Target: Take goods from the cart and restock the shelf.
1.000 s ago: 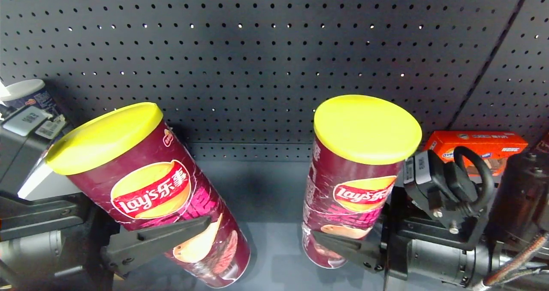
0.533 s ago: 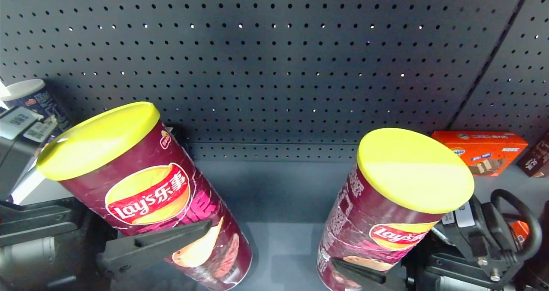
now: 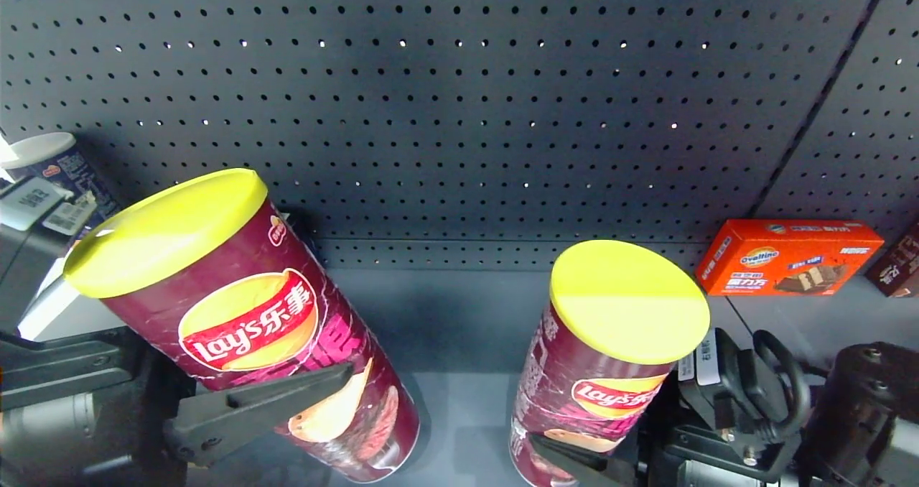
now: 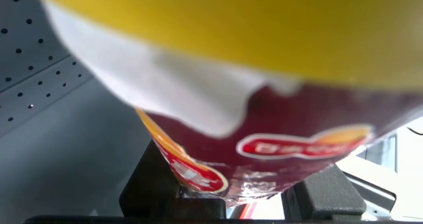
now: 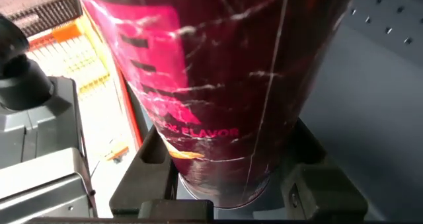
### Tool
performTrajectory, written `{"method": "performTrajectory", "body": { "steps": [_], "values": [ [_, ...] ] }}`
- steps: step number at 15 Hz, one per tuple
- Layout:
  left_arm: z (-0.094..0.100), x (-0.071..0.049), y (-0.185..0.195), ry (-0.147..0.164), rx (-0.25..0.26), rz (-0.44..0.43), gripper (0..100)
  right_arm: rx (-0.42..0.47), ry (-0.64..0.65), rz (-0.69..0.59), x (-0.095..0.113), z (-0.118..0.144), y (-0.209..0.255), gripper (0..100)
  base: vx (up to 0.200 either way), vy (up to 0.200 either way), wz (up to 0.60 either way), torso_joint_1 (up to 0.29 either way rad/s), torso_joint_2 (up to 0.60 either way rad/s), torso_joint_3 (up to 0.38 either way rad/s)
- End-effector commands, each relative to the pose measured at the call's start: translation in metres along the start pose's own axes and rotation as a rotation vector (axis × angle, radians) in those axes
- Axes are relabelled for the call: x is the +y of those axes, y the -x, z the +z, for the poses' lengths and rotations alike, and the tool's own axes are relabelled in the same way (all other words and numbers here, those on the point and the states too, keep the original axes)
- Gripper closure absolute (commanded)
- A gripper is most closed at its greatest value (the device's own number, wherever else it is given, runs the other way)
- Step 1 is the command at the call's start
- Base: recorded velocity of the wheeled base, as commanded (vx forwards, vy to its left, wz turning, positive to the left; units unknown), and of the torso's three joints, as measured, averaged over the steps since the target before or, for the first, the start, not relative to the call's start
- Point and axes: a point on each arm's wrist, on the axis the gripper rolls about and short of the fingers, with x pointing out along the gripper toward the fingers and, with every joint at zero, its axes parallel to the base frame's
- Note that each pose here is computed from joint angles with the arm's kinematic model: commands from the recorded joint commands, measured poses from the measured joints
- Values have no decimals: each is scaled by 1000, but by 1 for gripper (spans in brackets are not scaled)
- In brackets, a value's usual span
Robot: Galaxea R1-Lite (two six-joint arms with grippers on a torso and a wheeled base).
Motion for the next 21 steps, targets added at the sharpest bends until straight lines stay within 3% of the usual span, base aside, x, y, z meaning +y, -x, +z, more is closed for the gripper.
{"method": "performTrajectory", "body": {
  "steps": [1, 14, 21],
  "values": [
    [0, 0, -1, 1, 2, 0, 100, 39, -9, 5, -1, -10, -8, 100, 0, 0, 0, 0, 0, 0],
    [-1, 1, 0, 3, 4, 3, 100, 37, -7, 11, -2, -21, -20, 100, 0, 0, 0, 0, 0, 0],
    [-1, 0, 0, 1, 1, -2, 100, -42, 20, 1, 8, -4, 28, 100, 0, 0, 0, 0, 0, 0]
  ]
}}
